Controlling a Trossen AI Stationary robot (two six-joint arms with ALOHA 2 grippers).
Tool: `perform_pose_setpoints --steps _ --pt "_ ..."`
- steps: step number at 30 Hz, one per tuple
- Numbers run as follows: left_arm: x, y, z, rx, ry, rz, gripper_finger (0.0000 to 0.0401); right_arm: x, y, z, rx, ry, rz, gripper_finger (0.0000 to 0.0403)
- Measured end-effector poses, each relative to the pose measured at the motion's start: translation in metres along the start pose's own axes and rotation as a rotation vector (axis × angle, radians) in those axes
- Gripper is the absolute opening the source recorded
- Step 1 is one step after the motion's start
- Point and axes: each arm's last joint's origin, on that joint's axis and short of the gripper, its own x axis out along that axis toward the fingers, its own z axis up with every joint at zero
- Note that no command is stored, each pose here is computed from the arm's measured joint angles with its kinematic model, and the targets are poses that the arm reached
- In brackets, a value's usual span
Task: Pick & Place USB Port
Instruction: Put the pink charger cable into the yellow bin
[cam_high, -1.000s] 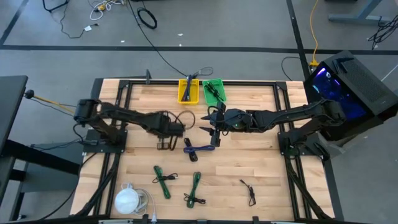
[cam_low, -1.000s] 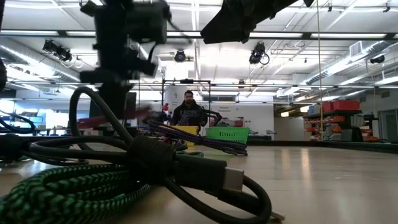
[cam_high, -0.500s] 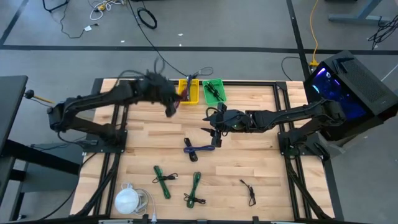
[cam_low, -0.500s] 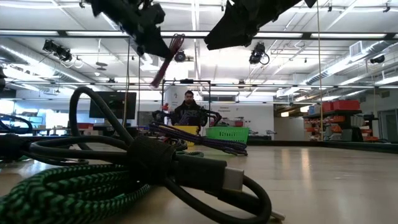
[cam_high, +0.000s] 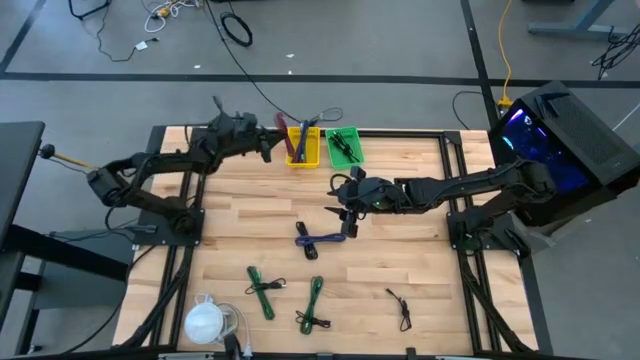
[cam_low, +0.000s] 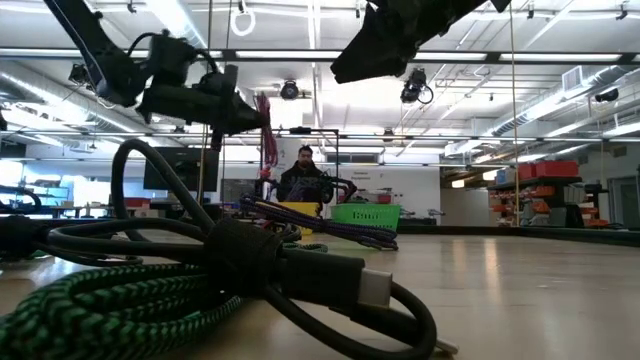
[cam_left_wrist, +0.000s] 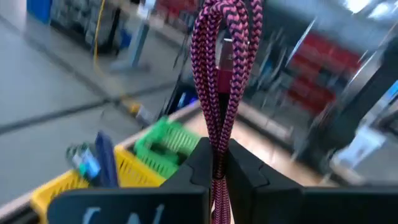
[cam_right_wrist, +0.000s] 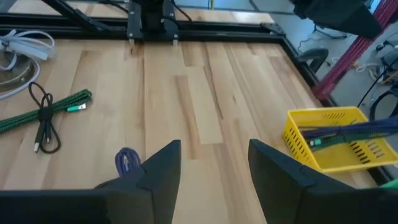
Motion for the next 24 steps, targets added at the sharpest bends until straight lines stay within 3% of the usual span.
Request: perform_pose_setpoints --steps 4,14,24 --pt "0.004 0.002 -0.01 -0.027 -0.034 -0.057 0.0022 0.0 0.0 0.002 0.001 -0.019 0.0 0.019" --pt "0.046 0.015 -0.016 -0.017 0.007 -0.017 0.0022 0.0 0.0 0.003 -0.004 -0.032 -0.004 0.019" --pt "0.084 0.02 -0.027 0.036 0.159 0.127 0.0022 0.0 0.0 0.003 -0.005 -0.029 0.0 0.019"
